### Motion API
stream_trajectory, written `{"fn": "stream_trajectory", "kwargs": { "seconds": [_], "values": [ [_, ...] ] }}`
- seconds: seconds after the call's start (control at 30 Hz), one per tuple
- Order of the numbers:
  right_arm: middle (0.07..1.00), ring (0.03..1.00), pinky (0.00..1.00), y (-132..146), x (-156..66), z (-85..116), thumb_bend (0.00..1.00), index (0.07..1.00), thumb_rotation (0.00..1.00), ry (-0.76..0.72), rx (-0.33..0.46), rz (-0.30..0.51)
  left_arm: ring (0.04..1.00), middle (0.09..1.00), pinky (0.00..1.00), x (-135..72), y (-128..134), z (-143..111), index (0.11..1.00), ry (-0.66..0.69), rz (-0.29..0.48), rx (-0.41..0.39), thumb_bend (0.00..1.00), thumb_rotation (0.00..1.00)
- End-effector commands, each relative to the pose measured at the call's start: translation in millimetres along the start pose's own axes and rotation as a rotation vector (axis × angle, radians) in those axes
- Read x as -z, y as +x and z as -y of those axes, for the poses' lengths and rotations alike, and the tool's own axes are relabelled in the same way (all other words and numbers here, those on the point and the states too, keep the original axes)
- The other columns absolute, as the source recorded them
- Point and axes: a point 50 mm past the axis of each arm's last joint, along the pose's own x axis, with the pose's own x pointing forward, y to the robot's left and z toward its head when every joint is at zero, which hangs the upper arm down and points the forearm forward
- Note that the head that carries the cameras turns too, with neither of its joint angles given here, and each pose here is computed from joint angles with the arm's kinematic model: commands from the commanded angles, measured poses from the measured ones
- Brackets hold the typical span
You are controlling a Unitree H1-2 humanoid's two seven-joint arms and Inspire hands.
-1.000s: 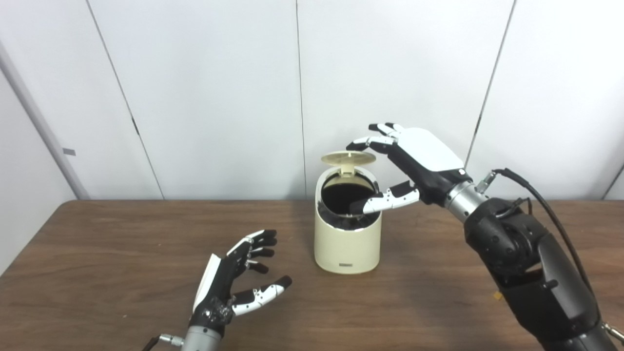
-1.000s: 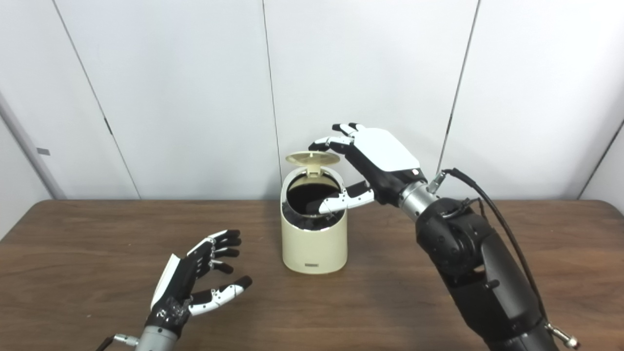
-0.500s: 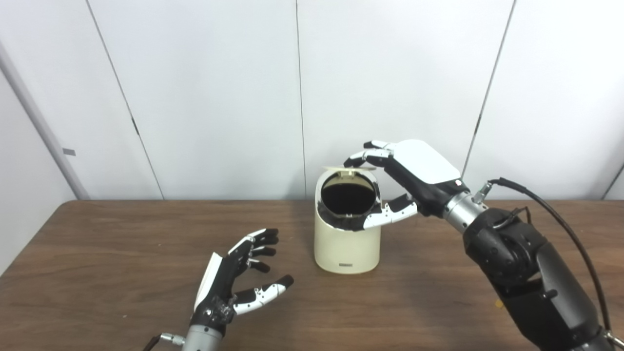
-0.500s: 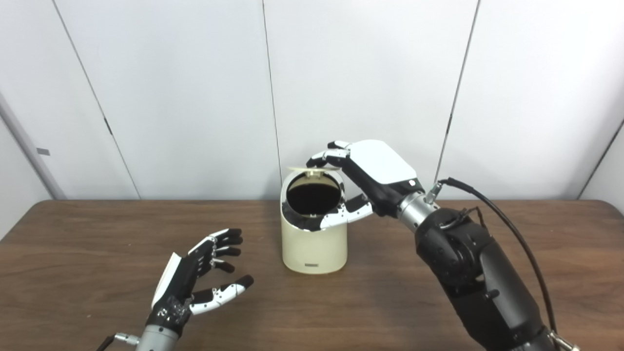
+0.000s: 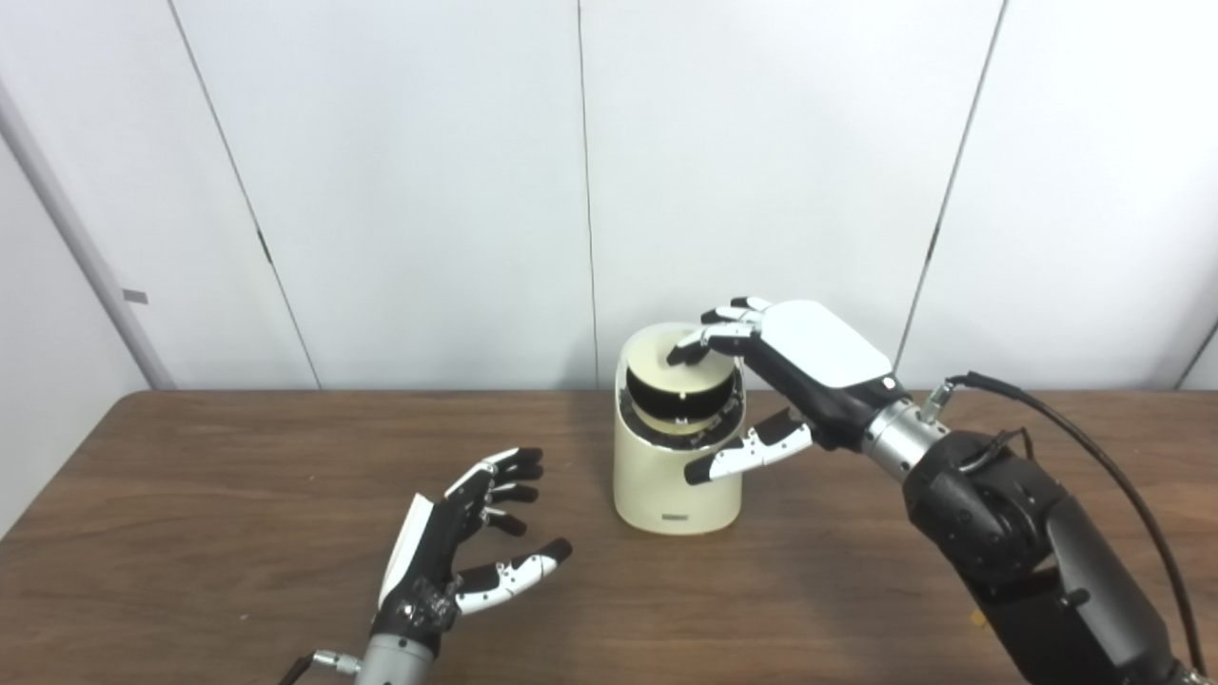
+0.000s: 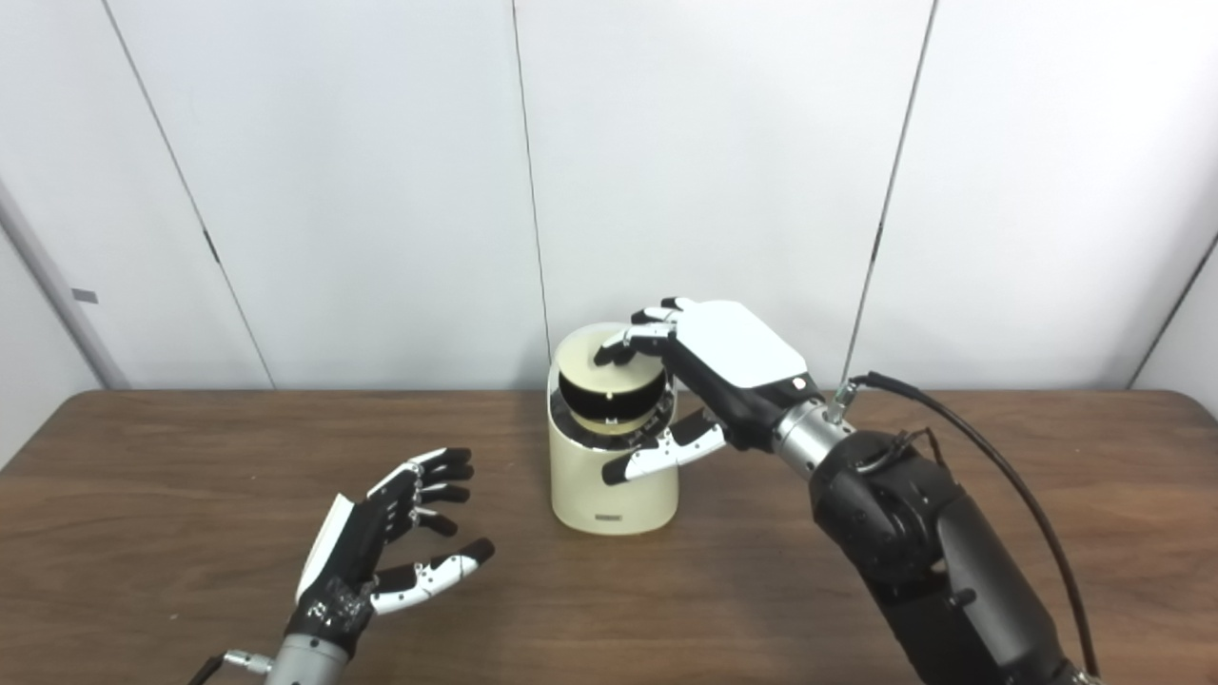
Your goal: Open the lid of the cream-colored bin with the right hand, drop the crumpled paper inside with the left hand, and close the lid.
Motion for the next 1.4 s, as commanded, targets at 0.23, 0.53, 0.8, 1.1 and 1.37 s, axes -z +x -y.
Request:
{"fn": "stream_trajectory", "kwargs": {
  "seconds": [0.23, 0.53, 0.8, 1.1, 1.37],
  "values": [
    [0.715, 0.889, 1.00, -1, -10, 6, 0.75, 0.724, 0.51, -0.042, 0.019, 0.065, 0.731, 0.783, 0.60, -18, 7, -3, 0.807, 0.000, 0.075, -0.010, 0.64, 0.08],
    [0.712, 0.889, 0.98, -6, -12, -4, 0.75, 0.721, 0.51, -0.054, -0.008, 0.089, 0.726, 0.780, 0.59, -17, 7, -2, 0.804, 0.008, 0.072, -0.012, 0.64, 0.08],
    [0.713, 0.888, 0.98, -9, -15, -9, 0.75, 0.723, 0.45, -0.053, -0.032, 0.102, 0.726, 0.780, 0.59, -18, 7, -1, 0.803, 0.001, 0.072, -0.011, 0.64, 0.09],
    [0.695, 0.872, 0.93, -11, -12, -16, 0.75, 0.705, 0.48, -0.087, -0.052, 0.125, 0.725, 0.781, 0.59, -19, 7, -2, 0.803, 0.006, 0.074, -0.010, 0.64, 0.10],
    [0.699, 0.864, 0.94, -13, -10, -24, 0.75, 0.709, 0.53, -0.292, -0.090, 0.152, 0.723, 0.782, 0.58, -20, 8, -3, 0.802, -0.006, 0.071, -0.006, 0.64, 0.07]
  ]
}}
